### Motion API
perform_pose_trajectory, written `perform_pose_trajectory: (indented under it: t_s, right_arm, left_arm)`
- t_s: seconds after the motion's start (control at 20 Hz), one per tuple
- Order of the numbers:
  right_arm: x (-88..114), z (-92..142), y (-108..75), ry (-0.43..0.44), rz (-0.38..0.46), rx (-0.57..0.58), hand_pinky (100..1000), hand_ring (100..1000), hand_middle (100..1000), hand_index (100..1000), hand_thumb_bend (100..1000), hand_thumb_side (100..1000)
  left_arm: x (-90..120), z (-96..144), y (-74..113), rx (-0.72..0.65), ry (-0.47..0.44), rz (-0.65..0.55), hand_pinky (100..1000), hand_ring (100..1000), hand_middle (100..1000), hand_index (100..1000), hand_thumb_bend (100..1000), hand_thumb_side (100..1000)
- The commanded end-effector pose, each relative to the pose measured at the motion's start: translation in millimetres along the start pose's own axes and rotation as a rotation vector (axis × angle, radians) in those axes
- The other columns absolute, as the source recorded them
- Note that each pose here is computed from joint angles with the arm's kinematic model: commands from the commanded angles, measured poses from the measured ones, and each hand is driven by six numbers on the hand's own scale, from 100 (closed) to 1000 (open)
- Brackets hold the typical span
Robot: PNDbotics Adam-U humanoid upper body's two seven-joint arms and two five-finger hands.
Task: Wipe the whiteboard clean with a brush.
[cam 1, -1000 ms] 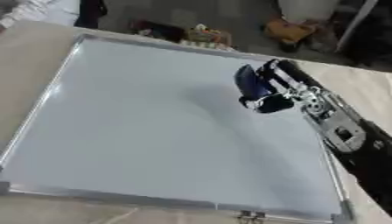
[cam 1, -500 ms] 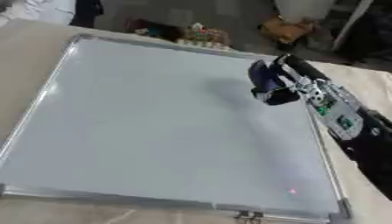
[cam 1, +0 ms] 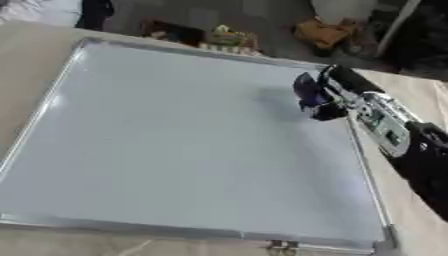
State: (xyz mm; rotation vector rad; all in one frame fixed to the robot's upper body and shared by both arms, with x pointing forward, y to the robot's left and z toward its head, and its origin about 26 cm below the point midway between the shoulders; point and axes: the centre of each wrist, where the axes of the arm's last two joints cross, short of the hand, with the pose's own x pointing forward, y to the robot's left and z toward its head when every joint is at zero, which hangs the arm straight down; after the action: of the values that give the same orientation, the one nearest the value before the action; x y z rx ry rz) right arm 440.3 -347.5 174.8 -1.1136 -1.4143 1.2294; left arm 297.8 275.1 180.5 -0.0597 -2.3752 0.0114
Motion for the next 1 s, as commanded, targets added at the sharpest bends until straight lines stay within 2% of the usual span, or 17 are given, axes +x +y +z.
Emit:
perform_pose_trajectory:
  t_s: [0.05, 0.25, 0.55, 1.0]
  right_arm:
    - [-15.0, 0.2, -22.0, 0.006, 0.063, -0.005, 704, 796, 372, 100, 153, 256]
    - [-17.1, -2.7, -22.5, -0.005, 0.053, 0.023, 715, 807, 362, 100, 174, 245]
    - [-18.1, -4.6, -21.4, -0.033, 0.054, 0.075, 722, 816, 352, 100, 154, 256]
    - [-18.1, -3.6, -16.1, -0.064, 0.031, 0.159, 733, 824, 338, 150, 181, 259]
  left_arm:
    - [6.4, -2.8, 0.4, -0.012, -0.023, -0.012, 421, 482, 437, 620, 100, 1000]
    - [6.4, -2.9, 0.1, -0.013, -0.023, -0.011, 421, 482, 437, 620, 100, 1000]
    - [6.6, -3.6, -0.6, -0.016, -0.026, -0.009, 421, 481, 436, 620, 100, 1000]
    - [6.7, -4.1, -1.0, -0.017, -0.029, -0.007, 422, 481, 435, 620, 100, 1000]
